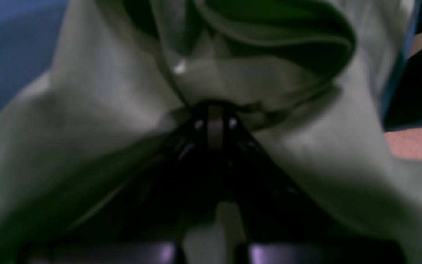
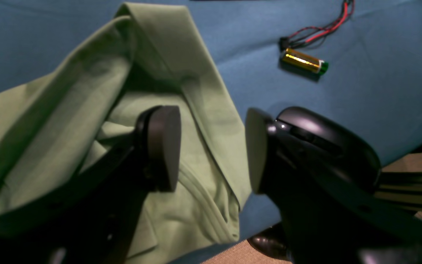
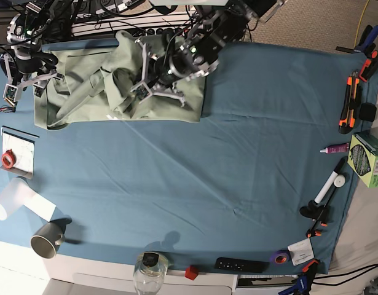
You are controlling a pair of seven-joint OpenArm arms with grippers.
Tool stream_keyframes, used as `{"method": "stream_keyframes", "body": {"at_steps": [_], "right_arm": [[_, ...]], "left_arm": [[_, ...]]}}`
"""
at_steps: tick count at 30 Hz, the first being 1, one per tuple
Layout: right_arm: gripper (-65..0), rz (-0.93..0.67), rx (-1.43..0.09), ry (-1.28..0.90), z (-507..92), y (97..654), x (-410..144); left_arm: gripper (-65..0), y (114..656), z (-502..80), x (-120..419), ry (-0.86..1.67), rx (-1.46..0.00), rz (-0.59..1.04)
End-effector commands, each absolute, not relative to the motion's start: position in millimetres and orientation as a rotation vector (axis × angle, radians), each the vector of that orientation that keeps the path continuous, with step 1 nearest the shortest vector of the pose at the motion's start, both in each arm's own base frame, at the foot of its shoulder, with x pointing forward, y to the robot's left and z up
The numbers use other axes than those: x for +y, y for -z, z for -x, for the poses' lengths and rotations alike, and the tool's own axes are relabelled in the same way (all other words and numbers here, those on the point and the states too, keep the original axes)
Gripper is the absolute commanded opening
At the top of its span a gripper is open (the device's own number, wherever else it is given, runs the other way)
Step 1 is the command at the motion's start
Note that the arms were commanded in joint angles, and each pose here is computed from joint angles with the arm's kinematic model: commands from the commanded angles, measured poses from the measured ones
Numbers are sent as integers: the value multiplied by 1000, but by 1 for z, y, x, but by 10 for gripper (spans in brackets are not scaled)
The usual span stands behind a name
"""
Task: Fold the T-shirt properly
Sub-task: 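Grasp the folded bundle with the left gripper and fold it over again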
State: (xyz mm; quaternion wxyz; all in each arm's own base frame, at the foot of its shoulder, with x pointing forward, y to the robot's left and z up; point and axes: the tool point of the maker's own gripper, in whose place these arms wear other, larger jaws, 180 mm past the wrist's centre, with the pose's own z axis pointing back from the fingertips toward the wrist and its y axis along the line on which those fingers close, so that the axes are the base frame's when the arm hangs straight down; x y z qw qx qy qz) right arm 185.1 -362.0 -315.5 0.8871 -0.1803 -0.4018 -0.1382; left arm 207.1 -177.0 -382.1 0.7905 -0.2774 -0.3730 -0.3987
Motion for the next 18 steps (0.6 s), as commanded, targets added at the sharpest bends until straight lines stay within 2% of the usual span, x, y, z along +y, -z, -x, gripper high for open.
{"method": "stream_keyframes", "body": {"at_steps": [1,12,15,18], "right_arm": [[-362,397,-880,273,-191,303,-366],[-362,393,-884,274,-191,303,-365],[-362,383,-889,276,-192,302,-364],[-362,383,-891,275,-193,302,-364]], "left_arm": [[-650,364,-214,-188,842,-848,637],[-650,294,-224,-241,802,-963,900],[-650,282,-208,-252,883,-988,1020],[-650,288,-199,-254,970,-970,1028]]}}
